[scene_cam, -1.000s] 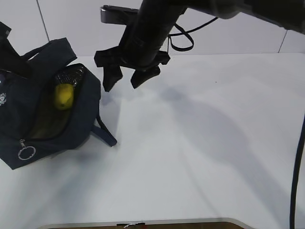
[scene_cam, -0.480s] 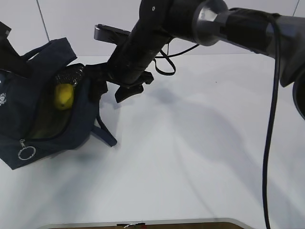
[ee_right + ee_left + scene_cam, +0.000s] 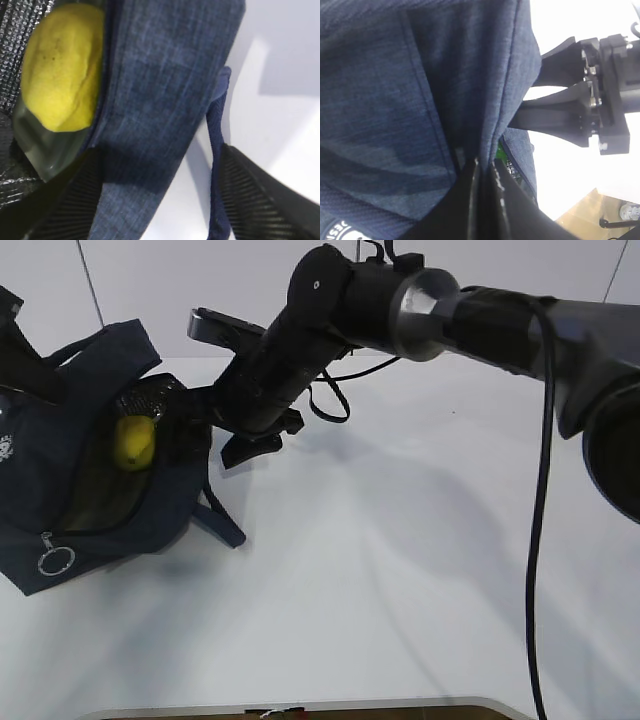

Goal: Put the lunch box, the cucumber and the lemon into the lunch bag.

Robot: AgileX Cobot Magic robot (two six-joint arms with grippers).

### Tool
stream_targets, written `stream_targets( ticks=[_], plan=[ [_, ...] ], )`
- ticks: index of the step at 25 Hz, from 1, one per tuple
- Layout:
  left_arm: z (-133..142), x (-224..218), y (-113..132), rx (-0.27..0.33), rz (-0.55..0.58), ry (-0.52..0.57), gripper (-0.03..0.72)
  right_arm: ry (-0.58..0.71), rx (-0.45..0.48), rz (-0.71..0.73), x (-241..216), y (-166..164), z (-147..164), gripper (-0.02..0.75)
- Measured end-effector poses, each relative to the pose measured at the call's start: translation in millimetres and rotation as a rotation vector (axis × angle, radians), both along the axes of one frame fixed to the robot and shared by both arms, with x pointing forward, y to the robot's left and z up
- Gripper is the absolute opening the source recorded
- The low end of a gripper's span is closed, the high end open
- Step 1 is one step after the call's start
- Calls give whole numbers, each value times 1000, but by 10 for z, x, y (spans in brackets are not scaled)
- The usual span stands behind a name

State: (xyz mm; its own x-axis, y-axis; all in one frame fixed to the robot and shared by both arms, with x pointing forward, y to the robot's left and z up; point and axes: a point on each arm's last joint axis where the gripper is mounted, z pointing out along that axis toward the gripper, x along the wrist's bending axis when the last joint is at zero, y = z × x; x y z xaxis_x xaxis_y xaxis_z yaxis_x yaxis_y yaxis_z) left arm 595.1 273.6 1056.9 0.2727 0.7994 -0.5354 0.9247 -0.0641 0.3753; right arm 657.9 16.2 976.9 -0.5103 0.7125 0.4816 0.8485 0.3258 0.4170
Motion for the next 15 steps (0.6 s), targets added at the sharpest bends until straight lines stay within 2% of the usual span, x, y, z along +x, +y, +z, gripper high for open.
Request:
stream_targets(
  ticks=[4,10,15],
  plan=[
    [0,0,0,0,0,0,-9,-21,2,9,9,3,4,563],
    [0,0,0,0,0,0,-9,-24,3,10,14,5,-5,468],
    [0,0,0,0,0,0,-9,-21,1,9,19,8,-35,431]
  ],
)
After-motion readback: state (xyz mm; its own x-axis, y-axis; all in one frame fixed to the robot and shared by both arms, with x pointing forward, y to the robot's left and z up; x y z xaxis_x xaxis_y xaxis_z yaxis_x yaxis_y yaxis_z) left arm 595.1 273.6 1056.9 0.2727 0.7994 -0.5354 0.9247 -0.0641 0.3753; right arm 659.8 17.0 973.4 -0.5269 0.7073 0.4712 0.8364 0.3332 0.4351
